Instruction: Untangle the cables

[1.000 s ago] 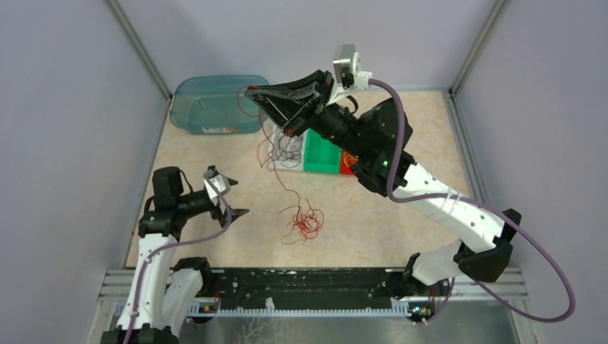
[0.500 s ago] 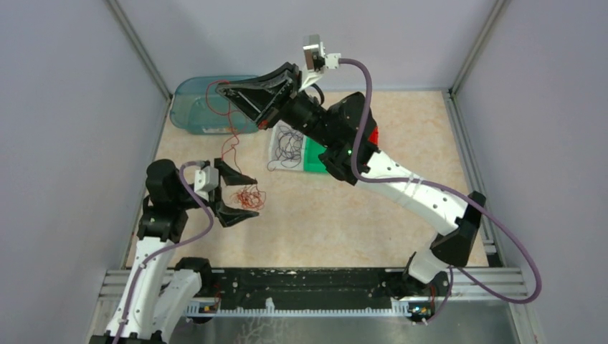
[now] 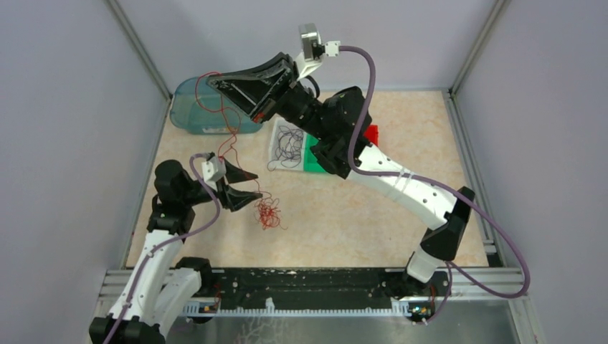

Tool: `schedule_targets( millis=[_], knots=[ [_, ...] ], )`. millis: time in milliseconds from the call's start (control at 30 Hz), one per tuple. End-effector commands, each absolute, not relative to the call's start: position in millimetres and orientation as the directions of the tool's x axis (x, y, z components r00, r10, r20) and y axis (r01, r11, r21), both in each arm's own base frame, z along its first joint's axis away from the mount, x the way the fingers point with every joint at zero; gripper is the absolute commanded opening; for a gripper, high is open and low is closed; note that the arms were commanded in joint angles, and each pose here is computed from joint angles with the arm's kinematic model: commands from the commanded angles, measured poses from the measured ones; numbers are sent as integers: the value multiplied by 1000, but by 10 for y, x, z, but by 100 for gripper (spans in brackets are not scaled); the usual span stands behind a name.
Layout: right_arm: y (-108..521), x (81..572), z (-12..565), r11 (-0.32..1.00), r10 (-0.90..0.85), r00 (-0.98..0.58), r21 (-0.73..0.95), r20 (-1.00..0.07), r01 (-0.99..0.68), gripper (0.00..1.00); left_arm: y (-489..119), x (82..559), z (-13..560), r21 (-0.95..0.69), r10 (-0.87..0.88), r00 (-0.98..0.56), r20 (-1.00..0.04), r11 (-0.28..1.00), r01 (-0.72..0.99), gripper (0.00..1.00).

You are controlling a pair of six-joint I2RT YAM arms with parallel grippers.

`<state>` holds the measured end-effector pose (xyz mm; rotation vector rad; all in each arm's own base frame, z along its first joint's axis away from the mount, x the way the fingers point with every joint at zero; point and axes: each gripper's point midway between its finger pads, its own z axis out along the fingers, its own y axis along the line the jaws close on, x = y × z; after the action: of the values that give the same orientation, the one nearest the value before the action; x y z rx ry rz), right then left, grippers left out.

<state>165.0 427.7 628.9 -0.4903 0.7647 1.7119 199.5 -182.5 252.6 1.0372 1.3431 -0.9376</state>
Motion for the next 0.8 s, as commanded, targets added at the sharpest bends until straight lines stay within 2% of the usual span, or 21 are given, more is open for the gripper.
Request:
schedule_targets(
  millis=[0,100,200,267,433,600,667,767],
  knots=[
    [4016,1502,6665,-190,750,-254,169,-610,-967,0,-1897,1949,2587,-14,9,-17,-1000,247,969,61],
    [4040,1502,6700,-195,751,-253,162,-610,-967,0,-1954,1839,2566,-73,-1,-74,-997,189,979,57],
    [4196,1577,6625,-199,729,-268,180,-630,-963,0,-2027,1694,2639,-158,-21,-157,-987,110,981,68],
    [4221,1591,6619,-204,727,-275,185,-629,-961,0,-2050,1625,2672,-175,-21,-174,-985,77,982,69],
    [4259,1601,6630,-217,727,-285,185,-624,-959,0,-2041,1759,2610,-137,-10,-137,-990,158,978,52],
    [4189,1573,6757,-209,741,-267,166,-616,-964,0,-1980,1999,2445,-120,4,-126,-992,294,948,28],
    [4137,1544,6854,-198,751,-245,146,-614,-969,0,-1944,2086,2368,-102,18,-115,-993,343,934,23],
    [4039,1510,7001,-160,767,-194,110,-612,-981,0,-1902,2123,2206,-60,72,-92,-993,365,929,21]
  ],
)
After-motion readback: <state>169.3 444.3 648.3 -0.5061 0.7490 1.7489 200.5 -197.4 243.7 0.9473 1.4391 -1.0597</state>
